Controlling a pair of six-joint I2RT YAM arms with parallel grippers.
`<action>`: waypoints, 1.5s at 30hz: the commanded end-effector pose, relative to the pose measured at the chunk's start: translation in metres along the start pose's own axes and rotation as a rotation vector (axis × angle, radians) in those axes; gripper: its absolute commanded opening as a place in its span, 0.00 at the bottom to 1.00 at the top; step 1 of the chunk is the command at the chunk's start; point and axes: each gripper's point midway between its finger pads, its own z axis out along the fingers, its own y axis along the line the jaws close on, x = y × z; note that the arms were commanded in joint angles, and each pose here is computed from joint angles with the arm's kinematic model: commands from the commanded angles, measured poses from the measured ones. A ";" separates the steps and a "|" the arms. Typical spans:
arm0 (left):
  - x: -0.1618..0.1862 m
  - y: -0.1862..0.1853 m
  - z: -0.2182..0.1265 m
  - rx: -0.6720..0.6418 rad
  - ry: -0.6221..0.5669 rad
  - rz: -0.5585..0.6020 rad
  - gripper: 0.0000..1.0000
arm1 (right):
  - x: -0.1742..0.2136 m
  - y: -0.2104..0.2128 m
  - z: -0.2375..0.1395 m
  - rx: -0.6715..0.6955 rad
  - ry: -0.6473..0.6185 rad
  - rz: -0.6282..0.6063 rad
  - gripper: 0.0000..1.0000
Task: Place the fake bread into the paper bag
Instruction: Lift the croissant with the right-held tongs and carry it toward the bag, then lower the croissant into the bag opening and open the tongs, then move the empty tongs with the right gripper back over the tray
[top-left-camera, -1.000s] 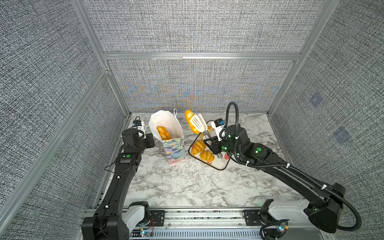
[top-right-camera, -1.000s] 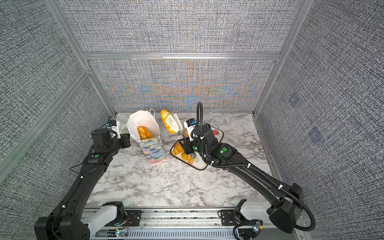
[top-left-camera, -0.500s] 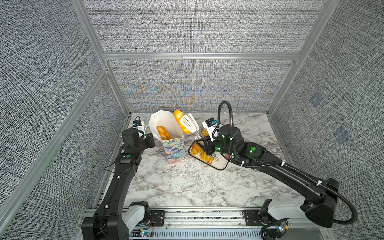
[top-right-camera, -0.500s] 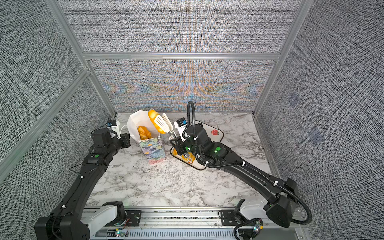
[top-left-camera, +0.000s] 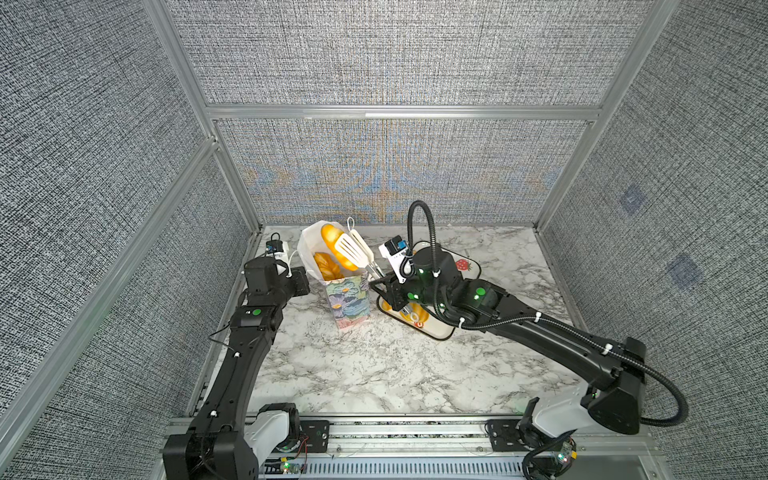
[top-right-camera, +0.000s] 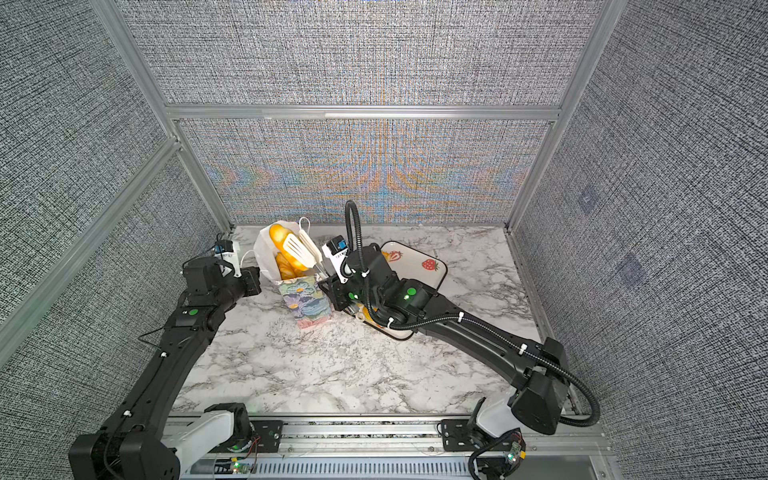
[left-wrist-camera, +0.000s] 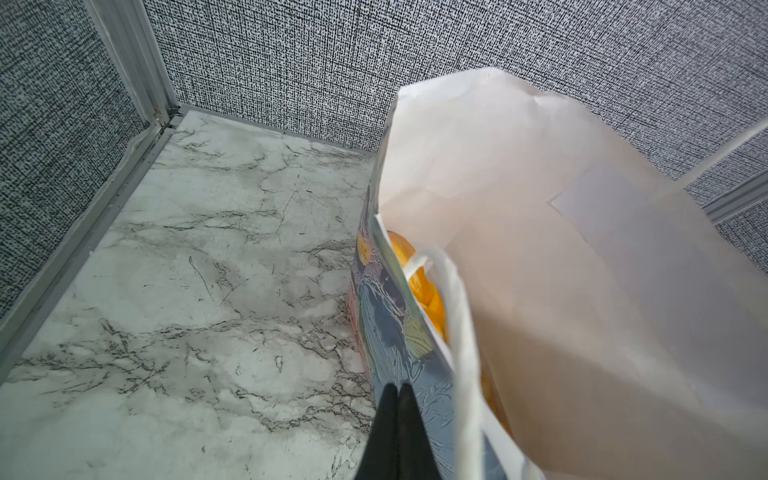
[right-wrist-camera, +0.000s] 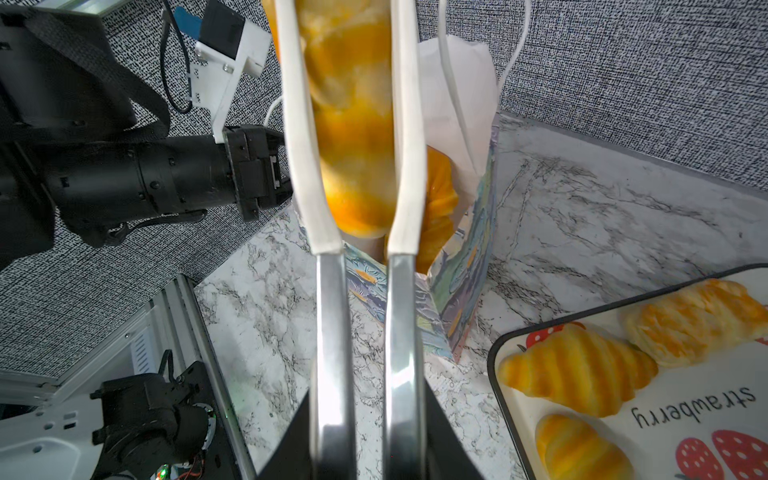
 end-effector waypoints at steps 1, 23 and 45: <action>-0.004 -0.002 -0.002 0.012 -0.017 0.006 0.00 | -0.015 0.006 0.007 -0.017 -0.056 -0.008 0.29; -0.003 -0.001 0.000 0.011 -0.010 0.002 0.00 | 0.010 -0.016 0.017 0.090 0.019 -0.005 0.42; -0.003 -0.002 -0.001 0.010 -0.014 0.004 0.00 | -0.026 -0.017 -0.020 0.130 -0.089 -0.039 0.50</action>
